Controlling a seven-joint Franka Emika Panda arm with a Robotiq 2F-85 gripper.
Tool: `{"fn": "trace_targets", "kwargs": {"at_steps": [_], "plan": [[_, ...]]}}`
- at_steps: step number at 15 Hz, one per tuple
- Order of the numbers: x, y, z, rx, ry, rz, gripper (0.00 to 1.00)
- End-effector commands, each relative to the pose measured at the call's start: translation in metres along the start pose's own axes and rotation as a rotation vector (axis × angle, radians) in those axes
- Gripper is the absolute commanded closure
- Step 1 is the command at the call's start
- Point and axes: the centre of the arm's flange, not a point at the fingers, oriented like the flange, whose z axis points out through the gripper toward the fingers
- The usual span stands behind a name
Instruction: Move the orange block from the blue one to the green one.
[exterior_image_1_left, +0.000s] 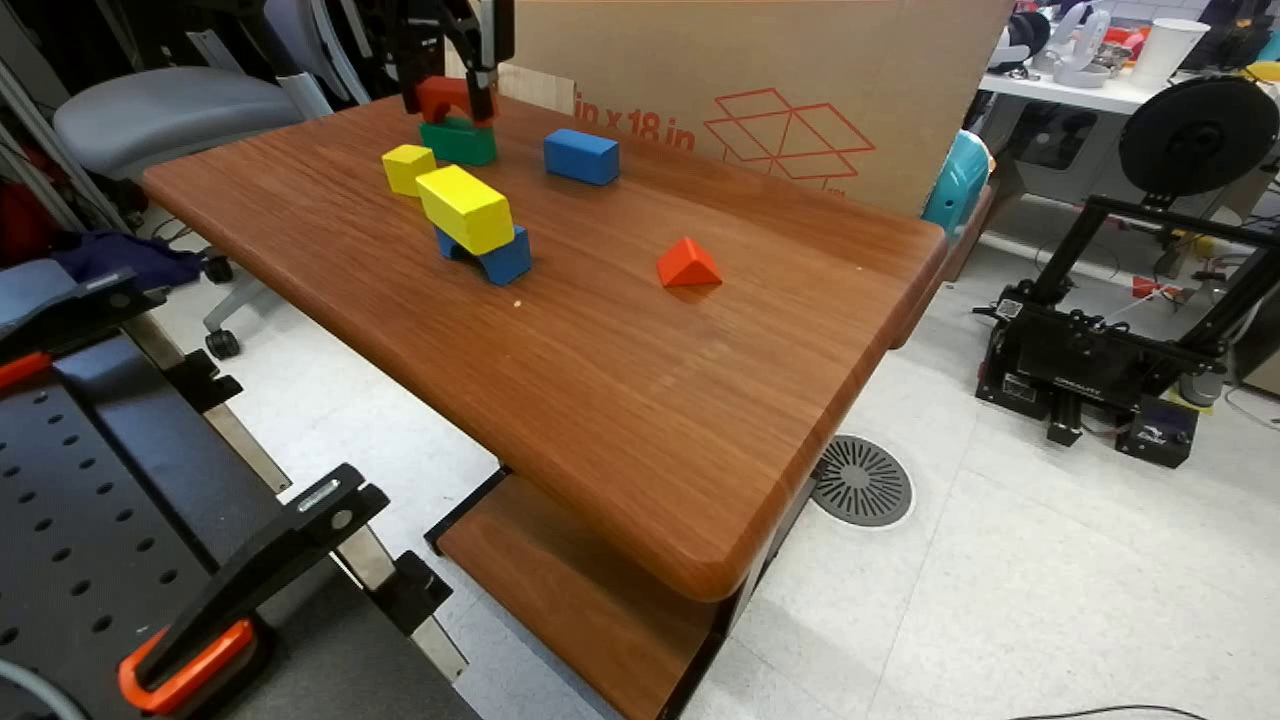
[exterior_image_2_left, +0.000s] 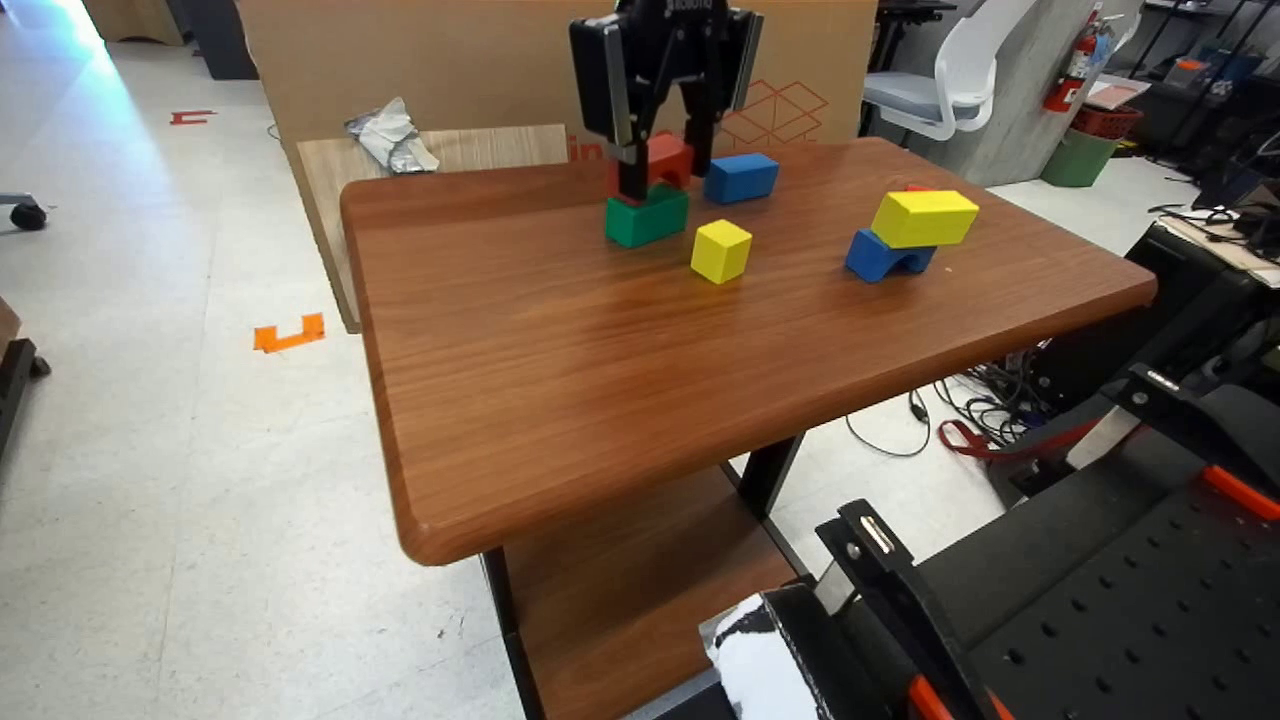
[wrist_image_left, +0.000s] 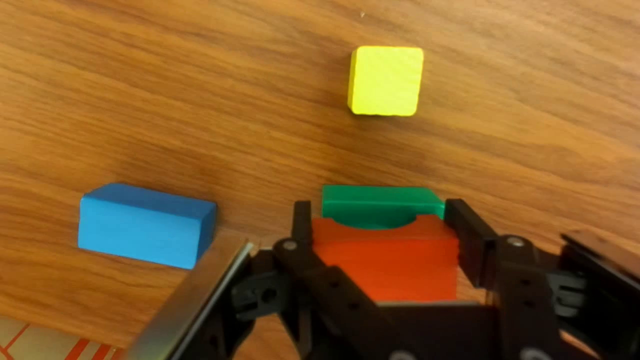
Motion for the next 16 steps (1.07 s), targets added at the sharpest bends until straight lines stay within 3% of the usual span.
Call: {"fn": "trace_targets", "kwargs": {"at_steps": [1,7,8,11,16], "plan": [[0.001,-0.004,0.005,0.015,0.023,-0.013,0.58],[-0.004,-0.007,0.005,0.006,0.016,-0.008,0.58],[-0.006,-0.007,0.004,0.003,0.016,-0.001,0.08],[-0.012,-0.005,0.001,0.001,0.014,0.023,0.00],[-0.029,-0.004,-0.023,0.024,0.038,0.089,0.00]]}}
